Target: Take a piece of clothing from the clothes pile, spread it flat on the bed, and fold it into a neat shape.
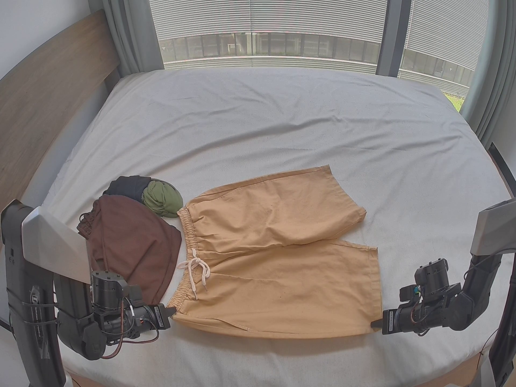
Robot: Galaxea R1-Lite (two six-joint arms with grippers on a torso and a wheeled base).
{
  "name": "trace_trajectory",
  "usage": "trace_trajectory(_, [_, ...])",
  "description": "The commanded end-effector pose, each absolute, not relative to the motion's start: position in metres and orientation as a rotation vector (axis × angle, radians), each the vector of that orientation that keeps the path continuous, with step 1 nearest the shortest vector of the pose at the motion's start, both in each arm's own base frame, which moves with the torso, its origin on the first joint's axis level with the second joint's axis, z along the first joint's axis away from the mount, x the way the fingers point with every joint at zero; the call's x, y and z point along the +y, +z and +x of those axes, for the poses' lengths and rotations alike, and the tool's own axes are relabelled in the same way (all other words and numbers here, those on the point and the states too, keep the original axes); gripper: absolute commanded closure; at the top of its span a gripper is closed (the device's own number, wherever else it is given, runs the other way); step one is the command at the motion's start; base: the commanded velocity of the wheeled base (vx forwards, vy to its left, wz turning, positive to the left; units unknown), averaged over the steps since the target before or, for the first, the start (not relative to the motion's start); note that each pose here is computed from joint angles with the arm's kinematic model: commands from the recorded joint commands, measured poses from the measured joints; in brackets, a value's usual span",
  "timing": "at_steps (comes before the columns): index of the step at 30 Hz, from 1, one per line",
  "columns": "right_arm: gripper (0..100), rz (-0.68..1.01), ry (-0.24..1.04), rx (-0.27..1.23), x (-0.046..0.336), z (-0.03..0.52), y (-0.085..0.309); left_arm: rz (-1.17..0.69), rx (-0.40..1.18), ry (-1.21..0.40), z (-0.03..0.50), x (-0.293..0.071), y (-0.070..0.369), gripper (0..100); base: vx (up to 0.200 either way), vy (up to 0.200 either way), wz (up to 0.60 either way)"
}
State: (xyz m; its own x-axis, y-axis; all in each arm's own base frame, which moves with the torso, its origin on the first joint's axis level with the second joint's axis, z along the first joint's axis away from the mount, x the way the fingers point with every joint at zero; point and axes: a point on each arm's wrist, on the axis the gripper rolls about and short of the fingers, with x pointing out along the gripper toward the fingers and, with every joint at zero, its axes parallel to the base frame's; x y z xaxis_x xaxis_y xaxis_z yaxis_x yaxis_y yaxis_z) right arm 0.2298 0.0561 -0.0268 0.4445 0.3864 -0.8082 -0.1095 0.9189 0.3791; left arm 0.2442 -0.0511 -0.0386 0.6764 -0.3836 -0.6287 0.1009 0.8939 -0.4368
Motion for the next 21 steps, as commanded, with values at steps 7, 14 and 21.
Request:
trace_trajectory(7, [100, 0.287, 0.313, 1.06, 0.055, 0.228, -0.023, -0.385, 0.766, -0.288, 0.245, -0.053, -0.045, 100, 0.0, 0.0, 0.0])
trace_trajectory(14, [100, 0.269, 0.321, 1.07, 0.054, 0.224, -0.024, -0.356, 0.791, -0.297, 0.238, -0.053, -0.045, 100, 0.0, 0.0, 0.0])
trace_trajectory(21, [100, 0.254, 0.327, 1.078, 0.054, 0.221, -0.025, -0.314, 0.815, -0.308, 0.231, -0.051, -0.047, 100, 0.0, 0.0, 0.0])
